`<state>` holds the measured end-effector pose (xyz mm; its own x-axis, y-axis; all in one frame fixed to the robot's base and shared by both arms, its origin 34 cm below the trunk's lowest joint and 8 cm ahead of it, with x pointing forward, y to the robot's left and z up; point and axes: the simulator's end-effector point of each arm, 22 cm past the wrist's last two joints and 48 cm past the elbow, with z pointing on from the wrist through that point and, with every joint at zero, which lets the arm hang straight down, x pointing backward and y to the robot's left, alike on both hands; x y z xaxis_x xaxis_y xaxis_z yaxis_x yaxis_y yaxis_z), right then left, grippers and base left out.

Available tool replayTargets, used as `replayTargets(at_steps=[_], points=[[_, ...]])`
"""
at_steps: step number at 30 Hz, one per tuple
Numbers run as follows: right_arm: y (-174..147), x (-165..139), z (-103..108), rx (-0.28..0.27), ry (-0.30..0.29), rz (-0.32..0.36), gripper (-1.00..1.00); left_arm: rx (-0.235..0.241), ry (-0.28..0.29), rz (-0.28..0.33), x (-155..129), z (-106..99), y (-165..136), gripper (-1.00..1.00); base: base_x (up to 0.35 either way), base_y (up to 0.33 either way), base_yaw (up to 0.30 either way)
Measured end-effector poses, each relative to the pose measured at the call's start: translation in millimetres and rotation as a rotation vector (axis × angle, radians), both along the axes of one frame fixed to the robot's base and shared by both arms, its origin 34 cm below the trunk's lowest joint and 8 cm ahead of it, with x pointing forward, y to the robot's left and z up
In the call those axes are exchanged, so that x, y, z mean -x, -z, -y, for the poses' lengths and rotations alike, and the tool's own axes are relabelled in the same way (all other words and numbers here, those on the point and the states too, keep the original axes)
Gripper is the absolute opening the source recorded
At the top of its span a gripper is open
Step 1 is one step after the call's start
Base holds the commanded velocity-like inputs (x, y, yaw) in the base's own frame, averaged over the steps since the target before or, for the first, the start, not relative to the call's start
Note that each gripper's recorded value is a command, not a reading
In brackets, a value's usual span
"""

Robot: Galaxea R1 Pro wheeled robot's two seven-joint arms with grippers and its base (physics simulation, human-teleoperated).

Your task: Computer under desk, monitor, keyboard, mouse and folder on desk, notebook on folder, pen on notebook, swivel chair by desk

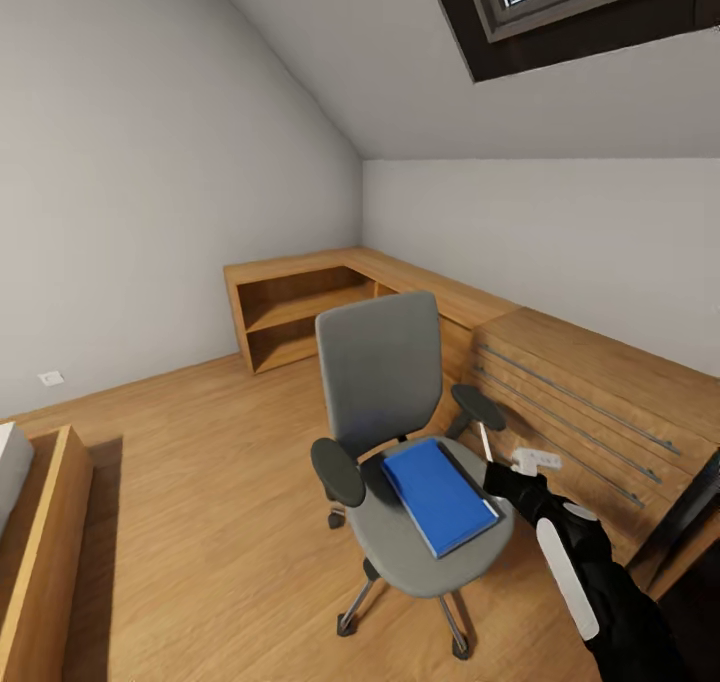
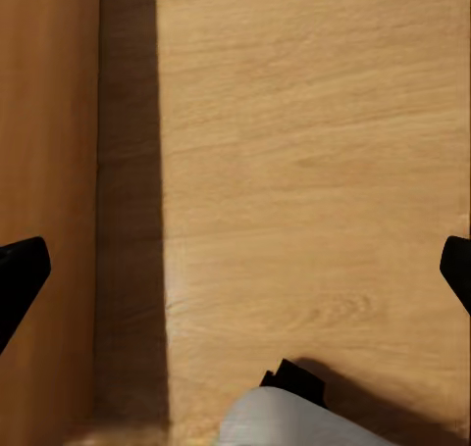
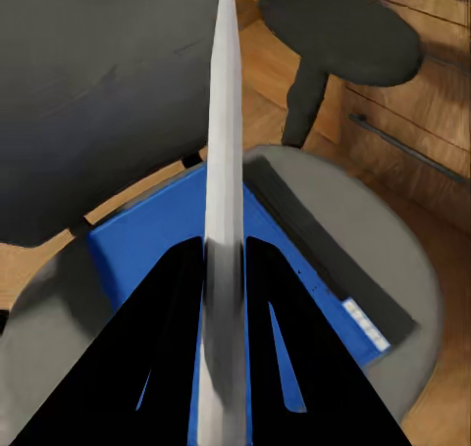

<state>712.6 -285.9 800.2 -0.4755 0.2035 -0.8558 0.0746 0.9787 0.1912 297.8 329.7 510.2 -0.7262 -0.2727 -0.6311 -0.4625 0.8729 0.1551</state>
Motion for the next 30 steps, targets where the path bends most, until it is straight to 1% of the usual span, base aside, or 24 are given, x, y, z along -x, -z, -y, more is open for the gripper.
replayTargets(at_steps=[1, 2, 5, 6, 10, 11, 12, 13, 15, 16, 18, 24, 30], points=[[-3, 0, 3, -0.002, 0.007, 0.003, -1.0, 0.001, 0.0, -0.023, 9, 2, 3, 1.0, -0.004, 0.0, -0.035], [-11, 7, 25, -0.01, 0.06, 0.021, -1.0, 0.001, -0.001, -0.06, 19, 4, 11, 1.0, -0.003, 0.0, -0.109], [-15, 11, 29, -0.016, 0.071, 0.02, -1.0, 0.0, 0.0, -0.072, 23, 4, 8, 1.0, -0.001, 0.0, -0.196], [-14, 14, 45, -0.022, 0.108, 0.02, -1.0, -0.002, 0.0, -0.078, 26, 3, 10, 1.0, 0.0, 0.0, -0.287], [-15, 16, 55, -0.03, 0.134, 0.023, -1.0, -0.006, 0.005, -0.077, 26, 2, 9, 1.0, 0.0, -0.02, -0.289], [-15, 16, 60, -0.033, 0.145, 0.023, -1.0, -0.01, 0.012, -0.08, 27, 2, 10, 1.0, 0.0, -0.208, -0.143], [-15, 18, 68, -0.038, 0.167, 0.025, -1.0, -0.019, 0.034, -0.094, 31, 3, 12, 1.0, 0.0, -0.245, -0.091], [-16, 18, 71, -0.041, 0.174, 0.026, -1.0, -0.024, 0.047, -0.098, 32, 3, 12, 1.0, 0.0, -0.258, -0.073], [-16, 18, 74, -0.044, 0.181, 0.027, -1.0, -0.03, 0.063, -0.102, 32, 4, 12, 1.0, 0.0, -0.291, -0.033], [-17, 18, 74, -0.053, 0.184, 0.029, -1.0, -0.035, 0.076, -0.105, 32, 5, 12, 1.0, 0.0, -0.323, -0.01], [-18, 18, 73, -0.075, 0.187, 0.033, -1.0, -0.038, 0.084, -0.106, 32, 5, 13, 1.0, 0.043, -0.337, -0.004], [-19, 19, 79, -0.086, 0.202, 0.039, -1.0, -0.039, 0.086, -0.107, 32, 5, 12, 1.0, 0.107, -0.339, -0.028], [-22, 20, 82, -0.087, 0.209, 0.043, -1.0, -0.04, 0.086, -0.102, 31, 5, 12, 1.0, 0.121, -0.333, -0.174]])
